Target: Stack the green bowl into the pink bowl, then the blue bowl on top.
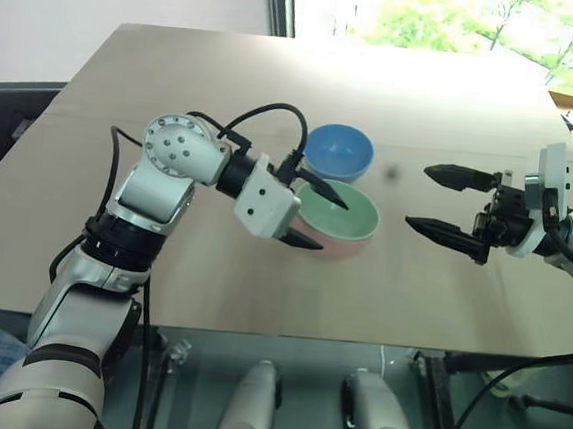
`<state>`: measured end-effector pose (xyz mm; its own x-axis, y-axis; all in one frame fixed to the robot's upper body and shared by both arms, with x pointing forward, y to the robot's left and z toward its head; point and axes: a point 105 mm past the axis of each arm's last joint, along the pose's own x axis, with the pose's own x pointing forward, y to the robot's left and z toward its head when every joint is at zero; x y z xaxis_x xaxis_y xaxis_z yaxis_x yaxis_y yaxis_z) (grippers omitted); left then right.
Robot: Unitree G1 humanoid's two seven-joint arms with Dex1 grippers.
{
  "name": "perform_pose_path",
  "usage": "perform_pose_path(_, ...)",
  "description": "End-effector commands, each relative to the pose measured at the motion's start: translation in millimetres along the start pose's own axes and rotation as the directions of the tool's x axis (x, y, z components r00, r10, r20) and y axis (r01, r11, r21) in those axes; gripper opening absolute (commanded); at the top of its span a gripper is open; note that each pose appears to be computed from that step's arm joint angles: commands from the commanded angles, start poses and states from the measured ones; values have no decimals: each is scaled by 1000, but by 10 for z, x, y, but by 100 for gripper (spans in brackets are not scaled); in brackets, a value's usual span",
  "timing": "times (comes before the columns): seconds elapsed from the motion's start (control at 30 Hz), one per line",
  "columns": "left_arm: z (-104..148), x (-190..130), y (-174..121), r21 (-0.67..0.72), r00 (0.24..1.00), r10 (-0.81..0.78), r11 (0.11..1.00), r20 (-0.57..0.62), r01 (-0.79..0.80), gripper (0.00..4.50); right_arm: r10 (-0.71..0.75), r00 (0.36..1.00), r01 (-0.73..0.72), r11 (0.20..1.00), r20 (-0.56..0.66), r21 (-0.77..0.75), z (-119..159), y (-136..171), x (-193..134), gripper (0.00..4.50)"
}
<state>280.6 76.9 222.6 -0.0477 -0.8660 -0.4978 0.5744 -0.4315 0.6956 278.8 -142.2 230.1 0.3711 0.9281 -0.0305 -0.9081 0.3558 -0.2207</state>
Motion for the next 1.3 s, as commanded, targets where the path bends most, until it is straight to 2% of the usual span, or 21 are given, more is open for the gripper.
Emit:
perform_pose_path(0.03, 151, -145, 25, -96, 995, 80, 993, 59, -74, 314, 13, 1000, -12, 999, 19, -41, 100, 39, -14, 450)
perform_pose_path(0.2, 71, -368, 103, -241, 969, 244, 942, 23, -232, 314, 13, 1000, -13, 999, 14, -39, 92, 23, -12, 450)
perform_pose_path(0.33, -114, -676, 131, -368, 903, 425, 831, -64, -417, 314, 18, 1000, -18, 999, 0, -45, 68, 10, 16, 450)
perform_pose_path(0.47, -262, -1014, 60, -517, 799, 585, 645, -139, -563, 314, -4, 1000, 2, 998, -23, -62, 36, -63, 64, 450)
perform_pose_path(0.6, -318, -1356, -201, -682, 699, 685, 413, -203, -604, 314, -69, 993, 57, 989, -92, -134, -71, -309, 155, 450)
perform_pose_path(0.77, -357, -1713, -360, -696, 566, 774, 239, -284, -677, 314, -127, 978, 85, 967, -166, -241, -165, -613, 433, 450)
perform_pose_path(0.9, -372, -1844, -500, -692, 529, 780, 177, -335, -700, 314, -102, 967, 22, 947, -235, -321, -242, -721, 707, 450)
perform_pose_path(0.97, -376, -1890, -565, -679, 516, 776, 160, -362, -717, 314, -149, 940, 26, 928, -307, -372, -325, -850, 858, 450)
perform_pose_path(1.07, -370, -1898, -642, -683, 515, 767, 141, -382, -716, 314, -207, 913, 33, 896, -352, -442, -381, -1000, 1025, 450)
perform_pose_path(1.3, -312, -1950, -805, -660, 490, 759, 108, -428, -744, 314, -189, 900, -42, 860, -394, -509, -446, -1001, 1453, 450)
